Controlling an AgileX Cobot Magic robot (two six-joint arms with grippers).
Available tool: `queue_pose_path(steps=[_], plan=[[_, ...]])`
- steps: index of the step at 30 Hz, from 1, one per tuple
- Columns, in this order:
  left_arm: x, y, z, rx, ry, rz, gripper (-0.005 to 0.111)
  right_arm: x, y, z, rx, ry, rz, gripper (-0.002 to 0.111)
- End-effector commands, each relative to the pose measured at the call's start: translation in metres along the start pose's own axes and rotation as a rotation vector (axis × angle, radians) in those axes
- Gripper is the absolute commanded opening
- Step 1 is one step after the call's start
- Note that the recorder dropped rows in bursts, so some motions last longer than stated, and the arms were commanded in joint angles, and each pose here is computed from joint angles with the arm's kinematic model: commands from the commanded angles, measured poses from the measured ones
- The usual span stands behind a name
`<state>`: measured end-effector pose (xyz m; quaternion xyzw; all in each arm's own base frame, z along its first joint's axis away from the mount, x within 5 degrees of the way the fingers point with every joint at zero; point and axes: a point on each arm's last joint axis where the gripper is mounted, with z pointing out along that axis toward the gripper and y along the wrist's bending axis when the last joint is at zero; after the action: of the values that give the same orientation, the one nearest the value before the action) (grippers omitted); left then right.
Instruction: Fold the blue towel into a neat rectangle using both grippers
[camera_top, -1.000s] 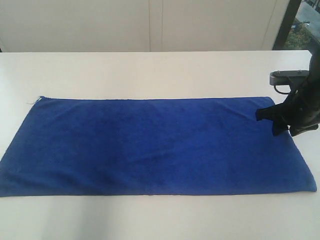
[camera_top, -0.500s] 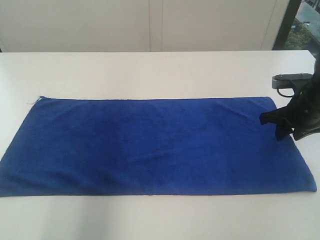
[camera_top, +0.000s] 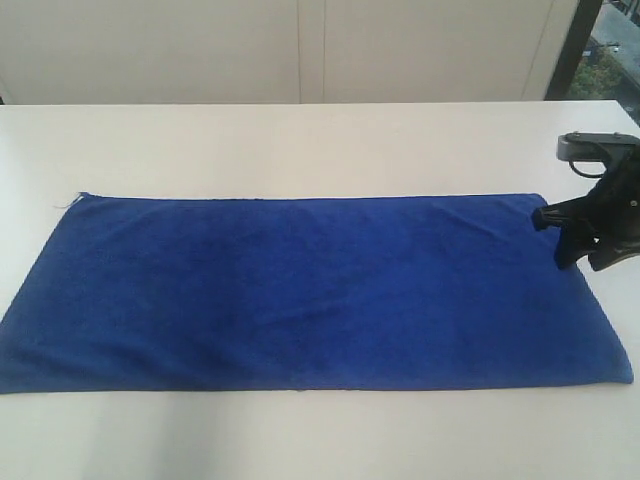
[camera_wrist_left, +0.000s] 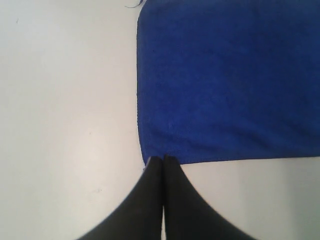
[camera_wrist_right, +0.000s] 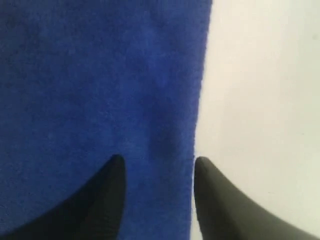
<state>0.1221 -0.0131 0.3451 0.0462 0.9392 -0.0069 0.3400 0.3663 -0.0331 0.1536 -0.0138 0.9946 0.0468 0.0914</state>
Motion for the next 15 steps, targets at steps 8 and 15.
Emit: queue_pose_path(steps=[8,15], plan=[[0.003,0.0,0.0,0.005,0.007,-0.007,0.0,0.0,-0.011,0.015,-0.018,0.009,0.027,0.042],[0.003,0.0,0.0,0.005,0.007,-0.007,0.0,0.001,-0.008,0.025,-0.063,0.025,0.048,0.042]])
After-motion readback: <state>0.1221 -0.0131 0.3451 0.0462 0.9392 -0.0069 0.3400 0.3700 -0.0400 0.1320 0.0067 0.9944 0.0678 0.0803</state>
